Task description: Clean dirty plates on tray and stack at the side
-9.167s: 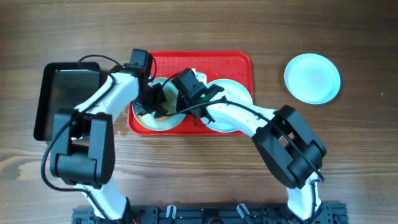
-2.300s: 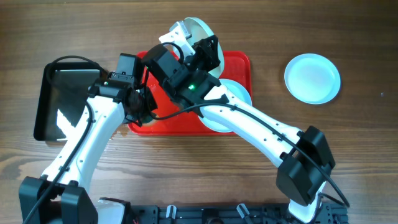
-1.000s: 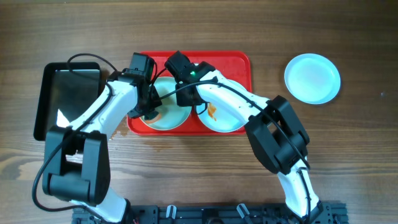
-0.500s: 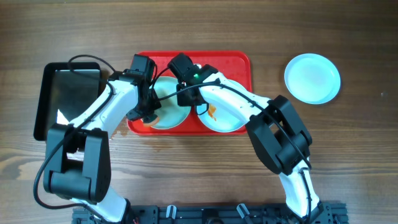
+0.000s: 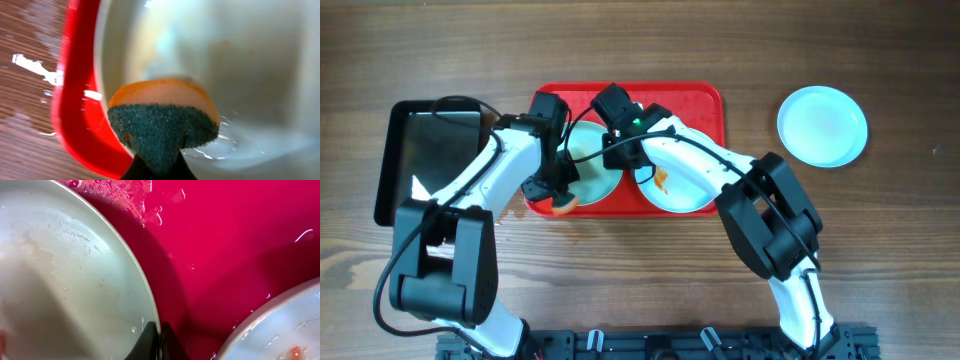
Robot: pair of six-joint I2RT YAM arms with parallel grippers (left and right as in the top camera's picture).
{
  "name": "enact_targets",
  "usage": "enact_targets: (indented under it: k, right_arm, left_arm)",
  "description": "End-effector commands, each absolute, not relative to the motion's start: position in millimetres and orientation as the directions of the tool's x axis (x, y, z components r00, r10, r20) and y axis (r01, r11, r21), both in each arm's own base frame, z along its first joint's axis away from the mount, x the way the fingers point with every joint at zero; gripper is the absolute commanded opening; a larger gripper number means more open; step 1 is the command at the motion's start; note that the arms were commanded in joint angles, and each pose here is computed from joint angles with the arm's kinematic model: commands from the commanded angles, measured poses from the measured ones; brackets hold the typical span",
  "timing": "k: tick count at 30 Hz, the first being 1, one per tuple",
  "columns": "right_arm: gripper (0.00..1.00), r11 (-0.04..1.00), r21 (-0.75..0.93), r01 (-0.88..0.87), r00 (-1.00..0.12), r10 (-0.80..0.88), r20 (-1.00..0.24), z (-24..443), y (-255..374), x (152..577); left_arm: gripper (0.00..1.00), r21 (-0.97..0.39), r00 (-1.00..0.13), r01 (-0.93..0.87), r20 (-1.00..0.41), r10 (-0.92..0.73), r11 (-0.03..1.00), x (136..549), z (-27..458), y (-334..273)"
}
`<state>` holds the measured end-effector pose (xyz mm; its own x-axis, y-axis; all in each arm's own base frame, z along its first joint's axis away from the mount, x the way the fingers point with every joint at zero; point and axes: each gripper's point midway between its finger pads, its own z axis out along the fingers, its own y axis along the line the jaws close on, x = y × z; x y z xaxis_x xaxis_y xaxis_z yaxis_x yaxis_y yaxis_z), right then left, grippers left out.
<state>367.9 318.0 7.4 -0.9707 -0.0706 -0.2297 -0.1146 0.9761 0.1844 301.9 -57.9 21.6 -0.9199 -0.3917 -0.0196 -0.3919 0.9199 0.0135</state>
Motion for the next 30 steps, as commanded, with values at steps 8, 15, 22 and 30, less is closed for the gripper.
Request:
enact_targets:
  k: [8, 15, 22, 30]
  right_arm:
    - [0.04, 0.984, 0.15, -0.091, -0.984, -0.066, -0.167, -18.7, 307.6, 354.9]
    - [0.04, 0.984, 0.15, -0.092, -0.984, -0.066, -0.167, -18.7, 307.6, 354.8]
    - [0.04, 0.986, 0.14, -0.091, -0.986, -0.069, -0.154, -20.4, 304.7, 351.5]
    - [0.04, 0.987, 0.137, -0.088, -0.987, -0.068, -0.149, -26.5, 302.1, 348.4]
  left_arm:
    - [0.04, 0.034, -0.889, -0.457, 0.003, -0.457, 0.889, 298.9, 18.3, -31.7]
    - [0.04, -0.016, -0.894, -0.442, -0.074, -0.442, 0.897, 321.3, 18.9, -34.6]
    - [0.04, -0.086, -0.898, -0.377, -0.209, -0.387, 0.922, 359.8, 22.5, -38.9]
    - [0.04, -0.134, -0.922, -0.343, -0.139, -0.361, 0.929, 353.9, 10.6, -52.6]
